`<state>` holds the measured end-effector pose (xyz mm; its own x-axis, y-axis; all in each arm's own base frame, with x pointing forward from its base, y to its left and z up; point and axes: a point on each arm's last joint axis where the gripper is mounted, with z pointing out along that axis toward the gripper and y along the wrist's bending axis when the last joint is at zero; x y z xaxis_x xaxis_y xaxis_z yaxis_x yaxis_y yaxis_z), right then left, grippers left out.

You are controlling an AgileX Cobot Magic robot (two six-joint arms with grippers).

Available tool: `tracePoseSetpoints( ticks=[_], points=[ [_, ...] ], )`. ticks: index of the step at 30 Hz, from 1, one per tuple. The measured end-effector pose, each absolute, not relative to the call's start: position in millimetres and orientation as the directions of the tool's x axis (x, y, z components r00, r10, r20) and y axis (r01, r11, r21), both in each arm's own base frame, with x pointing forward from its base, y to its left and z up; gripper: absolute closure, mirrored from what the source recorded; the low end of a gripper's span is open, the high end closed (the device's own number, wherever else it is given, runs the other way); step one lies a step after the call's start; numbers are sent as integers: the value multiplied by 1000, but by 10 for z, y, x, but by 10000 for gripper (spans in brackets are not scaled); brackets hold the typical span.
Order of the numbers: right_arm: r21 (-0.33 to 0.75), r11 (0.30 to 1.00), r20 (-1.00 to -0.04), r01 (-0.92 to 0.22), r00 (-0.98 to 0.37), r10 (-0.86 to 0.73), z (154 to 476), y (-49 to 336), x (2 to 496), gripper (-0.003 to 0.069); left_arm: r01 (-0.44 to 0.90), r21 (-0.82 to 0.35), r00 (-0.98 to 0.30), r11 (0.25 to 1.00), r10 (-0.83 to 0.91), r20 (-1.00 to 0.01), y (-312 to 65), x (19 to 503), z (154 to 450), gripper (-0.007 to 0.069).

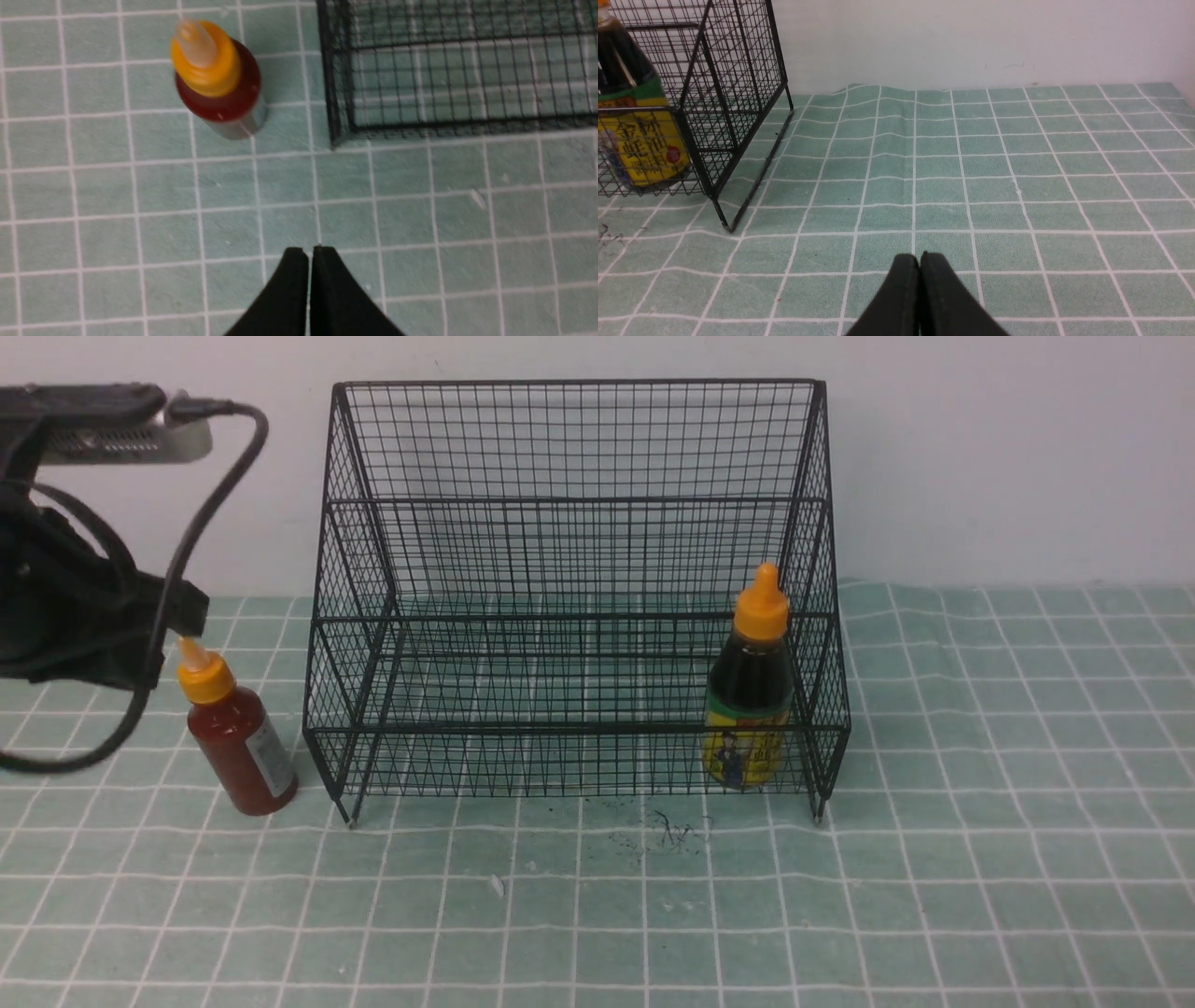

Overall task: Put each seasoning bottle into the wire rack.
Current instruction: Use the left arm to grab the condiment bottle closest to it

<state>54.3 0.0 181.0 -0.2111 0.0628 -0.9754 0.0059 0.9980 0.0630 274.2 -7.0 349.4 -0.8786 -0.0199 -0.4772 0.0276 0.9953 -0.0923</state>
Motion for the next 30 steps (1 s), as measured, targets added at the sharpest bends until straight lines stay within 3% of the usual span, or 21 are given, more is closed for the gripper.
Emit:
tracePoseSetpoints(
  ticks=[6, 8, 15, 16, 18, 20, 27, 30],
  points=[
    [64, 998, -975, 6, -211, 64, 1810, 0, 543, 673, 28, -29, -847, 999, 8, -531, 47, 3053, 3553, 608],
    [64, 998, -975, 6, -211, 64, 1810, 0, 543, 673, 32, -20, -831, 999, 15, -557, 54, 3149, 3516, 561],
    [64, 998, -975, 6, -211, 64, 1810, 0, 543, 673, 27, -1, -825, 1000, 21, -565, 80, 3455, 3240, 165],
    [64, 998, -975, 6, -211, 64, 1810, 0, 543, 673, 27, -1, -826, 1000, 21, -563, 80, 3463, 3228, 165],
    [64, 998, -975, 6, -211, 64, 1810, 0, 543, 673, 26, -4, -853, 1000, 20, -522, 83, 3562, 3050, 53],
    [64, 998, -975, 6, -211, 64, 1810, 0, 543, 673, 24, -7, -871, 1000, 18, -491, 85, 3626, 2919, 12],
    [64, 998, -975, 6, -211, 64, 1810, 0, 543, 673, 12, -17, -914, 1000, 4, -407, 91, 3769, 2570, 17],
    [64, 998, -975, 6, -211, 64, 1810, 0, 543, 673, 8, -19, -919, 1000, 0, -394, 91, 3793, 2508, 80]
  ],
)
